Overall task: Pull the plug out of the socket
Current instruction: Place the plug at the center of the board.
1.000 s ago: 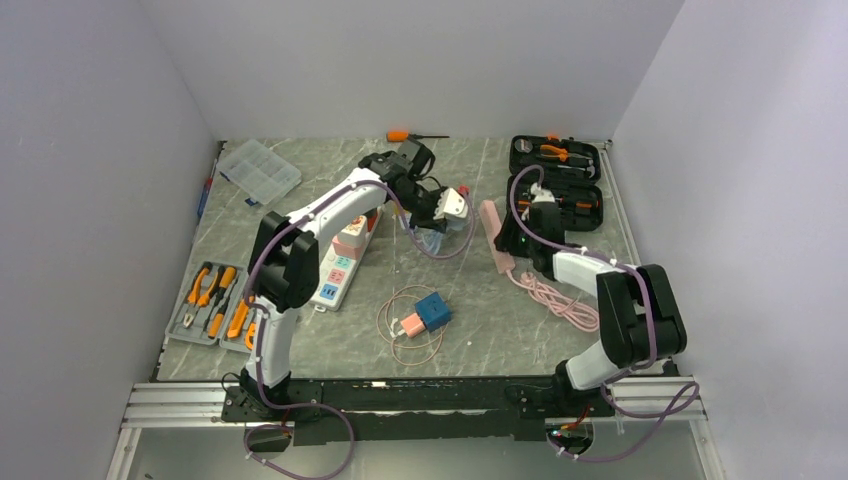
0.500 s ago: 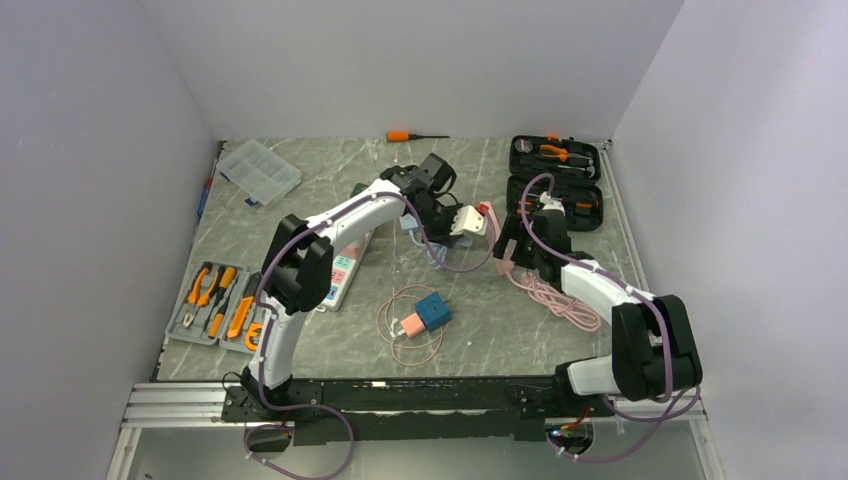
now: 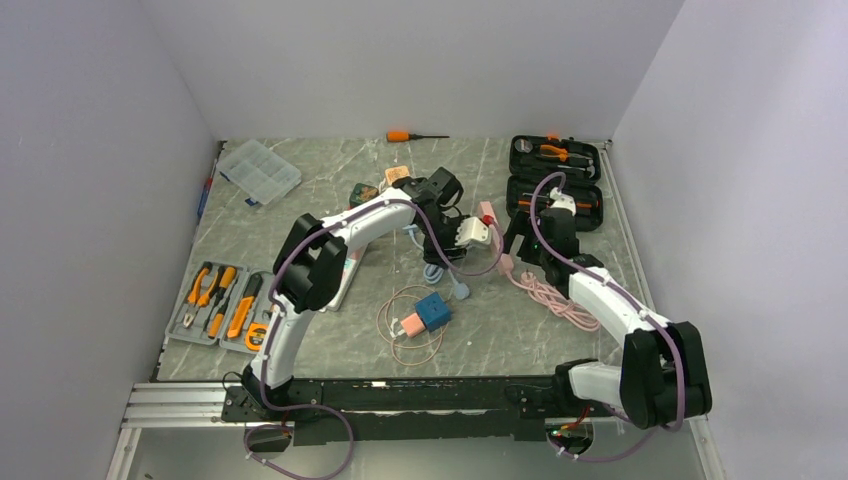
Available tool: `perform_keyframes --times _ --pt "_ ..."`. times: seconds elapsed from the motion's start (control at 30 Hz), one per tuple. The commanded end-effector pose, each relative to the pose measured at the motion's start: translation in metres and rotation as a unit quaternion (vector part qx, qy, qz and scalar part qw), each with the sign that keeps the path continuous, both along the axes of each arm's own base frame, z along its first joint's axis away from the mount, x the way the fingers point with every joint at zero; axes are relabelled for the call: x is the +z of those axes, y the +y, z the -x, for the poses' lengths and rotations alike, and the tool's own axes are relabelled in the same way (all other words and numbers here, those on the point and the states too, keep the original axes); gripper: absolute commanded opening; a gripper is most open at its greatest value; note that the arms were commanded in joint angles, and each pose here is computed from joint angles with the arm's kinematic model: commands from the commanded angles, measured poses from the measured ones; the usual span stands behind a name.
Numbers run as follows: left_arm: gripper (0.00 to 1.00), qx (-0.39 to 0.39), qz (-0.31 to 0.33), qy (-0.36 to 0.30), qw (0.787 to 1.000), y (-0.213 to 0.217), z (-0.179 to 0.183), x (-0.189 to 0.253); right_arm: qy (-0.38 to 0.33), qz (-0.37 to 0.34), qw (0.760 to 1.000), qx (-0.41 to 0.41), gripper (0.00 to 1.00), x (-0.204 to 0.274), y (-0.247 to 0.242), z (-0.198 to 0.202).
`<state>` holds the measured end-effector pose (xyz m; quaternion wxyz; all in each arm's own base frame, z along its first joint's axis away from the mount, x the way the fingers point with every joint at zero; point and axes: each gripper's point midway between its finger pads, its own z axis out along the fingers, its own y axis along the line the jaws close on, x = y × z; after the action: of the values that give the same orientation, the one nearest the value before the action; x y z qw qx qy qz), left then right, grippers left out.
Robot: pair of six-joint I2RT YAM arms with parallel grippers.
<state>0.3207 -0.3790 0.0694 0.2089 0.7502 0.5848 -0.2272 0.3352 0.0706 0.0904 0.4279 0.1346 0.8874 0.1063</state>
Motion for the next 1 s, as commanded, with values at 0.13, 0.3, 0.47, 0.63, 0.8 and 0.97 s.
perform_keyframes --times 0.13,0.3,0.47,0.63,0.8,0.97 --pt "0.74 0.102 0.028 -0.065 0.992 -0.009 -0.057 0.051 -0.044 0.014 0.999 0.003 1.00 0.031 0.005 -0.007" --pt "0.99 0.205 0.089 -0.058 0.973 0.017 -0.090 0.123 -0.064 0.057 0.995 0.049 1.00 0.048 0.035 0.004" --pt "0.99 0.288 0.099 -0.043 0.952 0.076 -0.074 0.178 -0.092 0.066 0.984 0.138 1.00 0.061 0.089 0.036" --pt "0.99 0.355 0.066 -0.045 0.932 0.143 -0.029 0.187 -0.095 0.072 0.962 0.244 1.00 0.061 0.147 0.083" --pt "0.99 0.360 0.004 0.017 0.933 0.190 0.030 0.149 -0.055 0.122 0.945 0.299 1.00 0.043 0.183 0.117" --pt "0.99 0.347 -0.033 0.036 0.936 0.216 0.074 0.119 -0.030 0.159 0.922 0.351 1.00 0.018 0.204 0.128"
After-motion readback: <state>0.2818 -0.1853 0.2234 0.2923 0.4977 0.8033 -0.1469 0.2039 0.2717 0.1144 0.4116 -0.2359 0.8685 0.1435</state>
